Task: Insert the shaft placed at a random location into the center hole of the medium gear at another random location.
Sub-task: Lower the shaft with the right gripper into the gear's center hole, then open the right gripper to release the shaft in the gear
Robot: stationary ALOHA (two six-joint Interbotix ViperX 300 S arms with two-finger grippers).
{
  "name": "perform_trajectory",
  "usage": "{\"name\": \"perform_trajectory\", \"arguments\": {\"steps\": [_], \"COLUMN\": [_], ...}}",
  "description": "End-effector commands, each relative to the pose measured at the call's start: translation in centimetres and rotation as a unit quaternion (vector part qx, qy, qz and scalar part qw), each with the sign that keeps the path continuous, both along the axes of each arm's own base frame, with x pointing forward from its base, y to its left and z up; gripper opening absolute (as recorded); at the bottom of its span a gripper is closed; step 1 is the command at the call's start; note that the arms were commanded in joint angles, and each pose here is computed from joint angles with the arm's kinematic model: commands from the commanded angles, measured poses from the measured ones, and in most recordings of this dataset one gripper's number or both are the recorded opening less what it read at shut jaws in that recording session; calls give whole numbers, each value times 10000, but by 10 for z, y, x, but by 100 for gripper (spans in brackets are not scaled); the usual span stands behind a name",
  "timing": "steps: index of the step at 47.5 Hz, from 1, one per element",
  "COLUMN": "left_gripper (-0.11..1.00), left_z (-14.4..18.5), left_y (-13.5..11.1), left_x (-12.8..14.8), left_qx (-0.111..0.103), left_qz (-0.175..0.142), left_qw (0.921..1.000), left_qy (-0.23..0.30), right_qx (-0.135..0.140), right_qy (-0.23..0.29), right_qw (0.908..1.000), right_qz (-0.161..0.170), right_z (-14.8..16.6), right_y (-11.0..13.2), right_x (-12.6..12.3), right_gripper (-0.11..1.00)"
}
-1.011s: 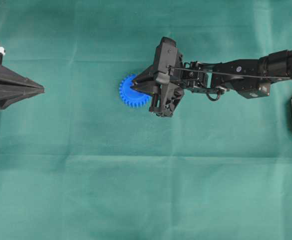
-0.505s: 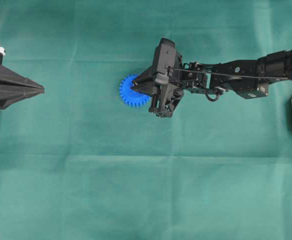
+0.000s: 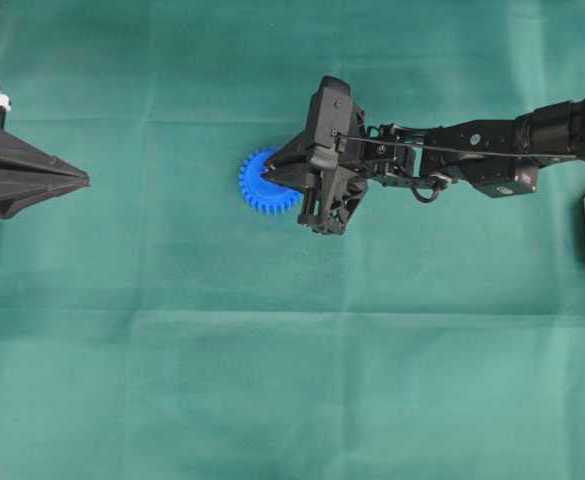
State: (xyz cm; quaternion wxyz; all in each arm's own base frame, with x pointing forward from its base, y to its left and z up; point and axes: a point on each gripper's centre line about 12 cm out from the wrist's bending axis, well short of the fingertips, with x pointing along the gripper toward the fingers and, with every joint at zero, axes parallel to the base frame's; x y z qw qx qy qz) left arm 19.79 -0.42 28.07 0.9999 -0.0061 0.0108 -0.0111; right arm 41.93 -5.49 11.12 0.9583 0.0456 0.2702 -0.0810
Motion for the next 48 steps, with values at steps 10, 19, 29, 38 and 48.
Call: {"name": "perform_trajectory", "arguments": {"steps": [10,19,29,38,48], "left_gripper": [0,0,0,0,0], "left_z": [11,11,11,11,11], "left_y": [0,0,0,0,0], "left_x": [2,2,2,2,2], "left_qx": [5,5,5,4,5], "left_qz": [-9,-9,-2,-9,-2], "left_qw": [9999,9999,9999,9999,9999], "left_qy": [-138,-138,-138,-146,-146], "right_qx": [27,25,17,9,17], "right_qy": [-213,-228,-305,-428,-421], "right_qw": [9997,9997,9995,9991,9991], "right_qz": [-64,-49,-33,-26,-10], "right_z": [12,13,21,39,54], "right_y": [-3,-2,0,1,2], "right_x": [6,6,5,0,-8], "right_gripper": [65,83,78,78,78]}}
